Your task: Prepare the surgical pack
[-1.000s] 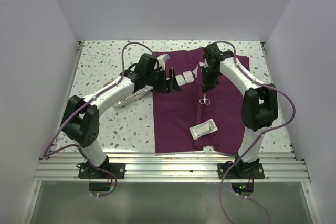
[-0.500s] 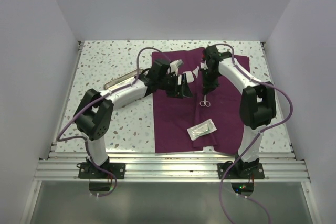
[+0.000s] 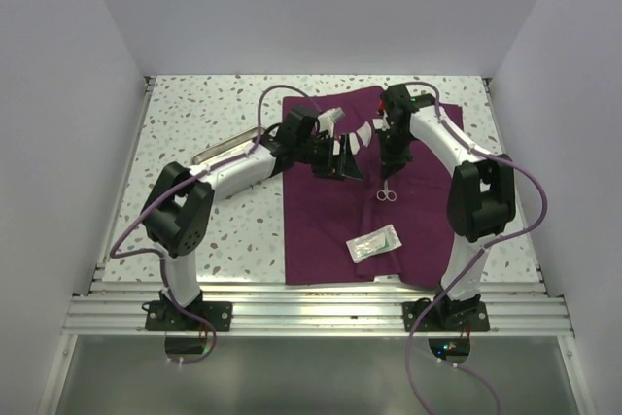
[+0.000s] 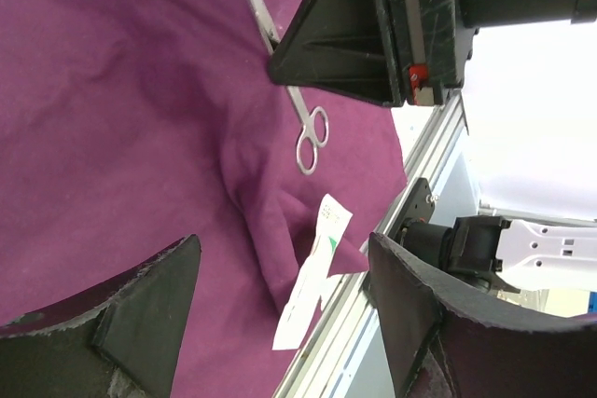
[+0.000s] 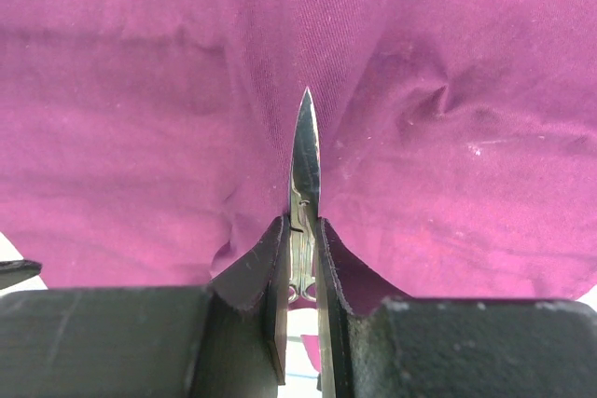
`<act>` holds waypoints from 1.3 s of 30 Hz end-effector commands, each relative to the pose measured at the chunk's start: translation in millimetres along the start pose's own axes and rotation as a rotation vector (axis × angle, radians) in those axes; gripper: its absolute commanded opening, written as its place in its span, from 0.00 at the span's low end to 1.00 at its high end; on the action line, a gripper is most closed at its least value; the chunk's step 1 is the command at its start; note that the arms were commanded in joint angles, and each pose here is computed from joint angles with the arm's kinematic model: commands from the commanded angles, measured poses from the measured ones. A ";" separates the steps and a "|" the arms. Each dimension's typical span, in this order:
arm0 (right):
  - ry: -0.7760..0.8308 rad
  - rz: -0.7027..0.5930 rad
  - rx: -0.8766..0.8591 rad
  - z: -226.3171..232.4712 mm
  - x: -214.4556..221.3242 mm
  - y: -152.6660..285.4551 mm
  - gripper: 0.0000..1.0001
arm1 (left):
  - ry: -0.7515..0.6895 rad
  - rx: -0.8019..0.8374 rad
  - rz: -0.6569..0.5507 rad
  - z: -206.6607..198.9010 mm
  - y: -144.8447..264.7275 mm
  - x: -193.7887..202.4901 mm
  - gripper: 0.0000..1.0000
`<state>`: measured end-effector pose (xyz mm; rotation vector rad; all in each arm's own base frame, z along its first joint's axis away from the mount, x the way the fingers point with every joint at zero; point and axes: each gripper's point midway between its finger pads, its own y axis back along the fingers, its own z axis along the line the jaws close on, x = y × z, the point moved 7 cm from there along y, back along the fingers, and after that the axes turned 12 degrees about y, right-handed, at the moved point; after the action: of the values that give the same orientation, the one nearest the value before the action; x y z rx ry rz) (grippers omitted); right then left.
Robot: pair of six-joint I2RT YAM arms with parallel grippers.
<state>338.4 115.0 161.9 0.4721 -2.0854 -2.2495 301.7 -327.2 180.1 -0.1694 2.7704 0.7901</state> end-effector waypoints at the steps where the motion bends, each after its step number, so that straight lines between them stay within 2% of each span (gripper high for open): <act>1: 0.015 -0.005 -0.037 1.1 5.0 22.7 0.00 | -0.045 0.068 -0.001 -19.5 -4.2 -7.1 0.77; 4: -0.009 0.008 -0.086 7.2 0.5 20.4 0.00 | -0.041 0.083 0.034 -19.7 -11.7 -2.9 0.73; 9: -0.033 0.017 -0.142 14.0 -1.6 19.0 0.00 | -0.017 0.139 0.096 -21.1 -28.9 9.0 0.55; 14: -0.039 0.017 -0.151 13.9 0.3 18.8 0.00 | 0.008 0.155 0.146 -21.1 -38.8 20.0 0.47; 21: -0.045 0.018 -0.164 14.2 1.0 17.2 0.00 | 0.026 0.140 0.149 -17.4 -56.2 25.3 0.51; 24: -0.045 0.017 -0.167 15.0 1.5 15.9 0.00 | 0.034 0.133 0.148 -14.7 -61.0 23.7 0.50; 27: -0.047 0.020 -0.169 15.2 2.4 14.5 0.00 | 0.040 0.127 0.148 -12.6 -65.8 20.4 0.46; 28: -0.047 0.023 -0.167 15.0 2.7 13.7 0.00 | 0.034 0.132 0.145 -15.4 -66.5 18.8 0.43; 30: -0.046 0.028 -0.160 13.6 3.9 13.0 0.00 | 0.027 0.133 0.137 -16.3 -68.7 15.8 0.31; 31: -0.044 0.034 -0.157 13.1 4.9 11.8 0.00 | 0.027 0.135 0.134 -16.7 -69.0 14.2 0.19; 34: -0.047 0.038 -0.155 12.4 5.4 9.7 0.00 | 0.029 0.118 0.139 -16.3 -69.8 13.1 0.00; 36: -0.048 0.041 -0.147 12.1 5.0 8.7 0.00 | 0.026 0.113 0.135 -17.4 -67.9 12.9 0.00; 39: -0.046 0.039 -0.119 7.0 2.6 10.5 0.06 | 0.008 0.128 0.145 -21.1 -59.7 16.1 0.00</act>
<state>334.7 121.7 167.0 0.3918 -1.9422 -2.3784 289.1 -384.6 129.3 0.0488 2.9197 0.7837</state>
